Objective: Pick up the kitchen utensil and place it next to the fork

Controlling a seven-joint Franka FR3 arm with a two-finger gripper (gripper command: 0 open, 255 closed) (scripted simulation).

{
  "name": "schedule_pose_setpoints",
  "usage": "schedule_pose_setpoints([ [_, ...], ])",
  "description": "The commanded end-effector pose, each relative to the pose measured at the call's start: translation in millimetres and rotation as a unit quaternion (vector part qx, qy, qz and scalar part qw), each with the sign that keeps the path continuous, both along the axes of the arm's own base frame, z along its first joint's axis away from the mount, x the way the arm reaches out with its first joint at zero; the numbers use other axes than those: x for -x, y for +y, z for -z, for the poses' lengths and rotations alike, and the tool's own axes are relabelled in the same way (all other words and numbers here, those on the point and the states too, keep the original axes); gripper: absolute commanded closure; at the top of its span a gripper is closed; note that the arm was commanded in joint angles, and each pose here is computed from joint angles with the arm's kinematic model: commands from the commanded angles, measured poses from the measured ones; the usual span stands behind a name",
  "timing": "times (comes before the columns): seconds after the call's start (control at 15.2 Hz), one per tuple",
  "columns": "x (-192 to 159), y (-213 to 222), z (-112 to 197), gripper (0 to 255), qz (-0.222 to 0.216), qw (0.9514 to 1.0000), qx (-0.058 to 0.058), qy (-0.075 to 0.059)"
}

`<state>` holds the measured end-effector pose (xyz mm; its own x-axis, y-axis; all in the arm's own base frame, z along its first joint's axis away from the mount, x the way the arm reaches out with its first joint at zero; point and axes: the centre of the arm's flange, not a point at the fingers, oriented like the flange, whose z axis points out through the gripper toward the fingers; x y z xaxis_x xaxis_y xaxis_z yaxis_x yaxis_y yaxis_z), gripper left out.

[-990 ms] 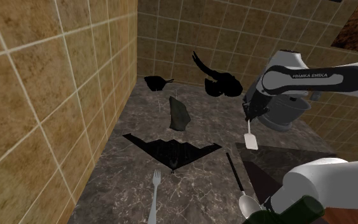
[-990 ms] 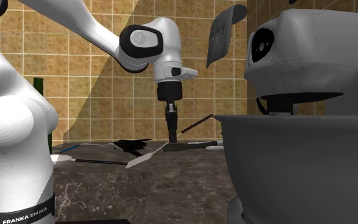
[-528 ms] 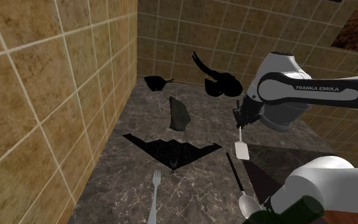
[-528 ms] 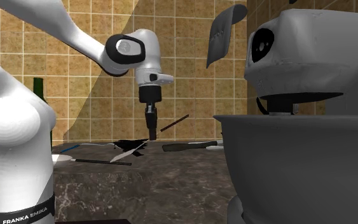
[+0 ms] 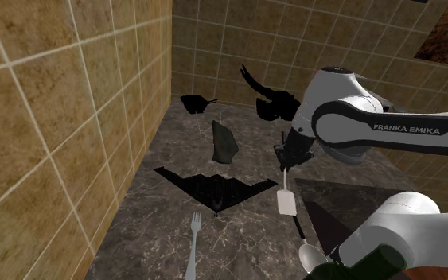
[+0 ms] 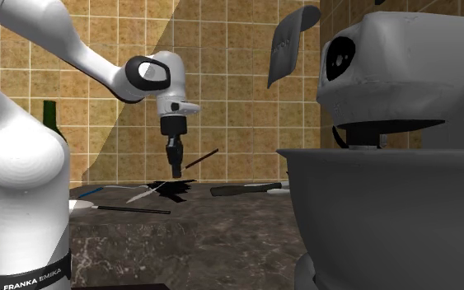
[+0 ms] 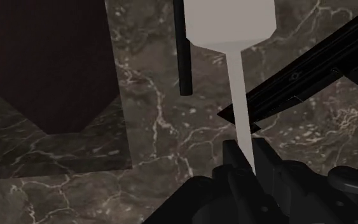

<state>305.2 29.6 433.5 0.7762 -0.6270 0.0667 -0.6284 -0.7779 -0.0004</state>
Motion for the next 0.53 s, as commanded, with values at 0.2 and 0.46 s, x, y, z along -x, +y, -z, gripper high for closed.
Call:
schedule_pose_setpoints([
  [0.2, 9, 67, -3, 255, 0.001, 1.0, 0.0, 0.0],
  [0.46, 13, 120, -3, 255, 0.001, 1.0, 0.0, 0.0],
])
